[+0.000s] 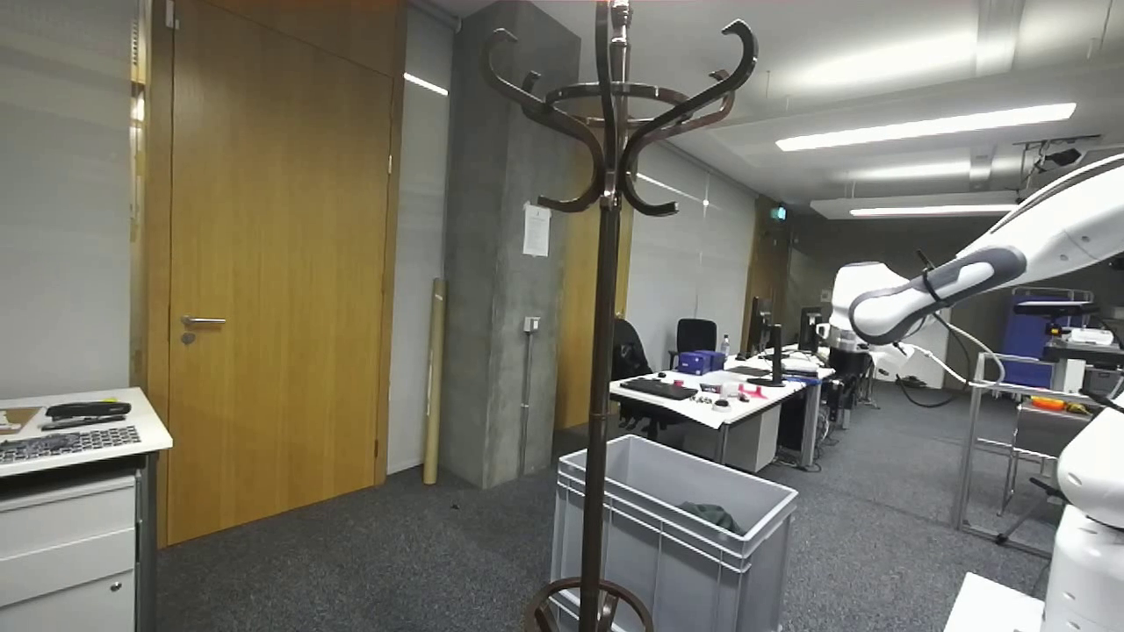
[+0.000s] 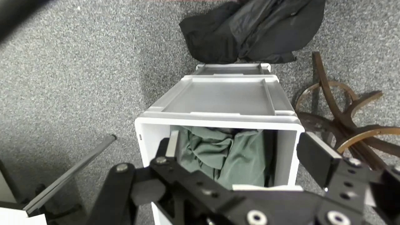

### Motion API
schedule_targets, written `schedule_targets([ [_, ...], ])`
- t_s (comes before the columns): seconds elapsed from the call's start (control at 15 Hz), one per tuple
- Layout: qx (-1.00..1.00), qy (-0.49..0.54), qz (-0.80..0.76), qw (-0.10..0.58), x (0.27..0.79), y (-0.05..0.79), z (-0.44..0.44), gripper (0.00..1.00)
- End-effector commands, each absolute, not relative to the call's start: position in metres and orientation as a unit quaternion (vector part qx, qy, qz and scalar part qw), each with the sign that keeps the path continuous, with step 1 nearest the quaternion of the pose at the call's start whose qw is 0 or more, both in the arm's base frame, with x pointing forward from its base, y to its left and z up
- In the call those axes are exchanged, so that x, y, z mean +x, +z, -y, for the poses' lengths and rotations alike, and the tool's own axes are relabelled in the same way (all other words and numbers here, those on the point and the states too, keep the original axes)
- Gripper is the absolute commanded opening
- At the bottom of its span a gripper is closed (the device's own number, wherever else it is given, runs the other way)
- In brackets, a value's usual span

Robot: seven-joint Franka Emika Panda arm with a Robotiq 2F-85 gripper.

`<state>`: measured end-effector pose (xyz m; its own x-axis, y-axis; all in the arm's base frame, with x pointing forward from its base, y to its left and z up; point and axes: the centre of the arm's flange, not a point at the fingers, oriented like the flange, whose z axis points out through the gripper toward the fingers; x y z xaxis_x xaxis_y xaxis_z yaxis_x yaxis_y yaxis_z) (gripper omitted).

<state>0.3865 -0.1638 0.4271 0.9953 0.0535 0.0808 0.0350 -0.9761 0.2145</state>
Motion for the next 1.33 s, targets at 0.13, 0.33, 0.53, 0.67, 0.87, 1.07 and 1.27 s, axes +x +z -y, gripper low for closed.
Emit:
schedule_targets([
  [0.13,0.988,0.103,-0.027,0.112,0.374,0.442,0.152,1.00],
  [0.33,0.988,0.107,-0.028,0.112,0.370,0.443,0.149,1.00],
  [0.53,0.988,0.102,-0.029,0.111,0.371,0.439,0.149,1.00],
  [0.67,0.988,0.101,-0.029,0.111,0.372,0.438,0.149,1.00],
  [0.87,0.988,0.101,-0.029,0.111,0.372,0.438,0.150,1.00],
  [1.07,0.988,0.101,-0.029,0.111,0.372,0.438,0.150,1.00],
  [1.27,0.988,0.101,-0.029,0.111,0.372,0.438,0.150,1.00],
])
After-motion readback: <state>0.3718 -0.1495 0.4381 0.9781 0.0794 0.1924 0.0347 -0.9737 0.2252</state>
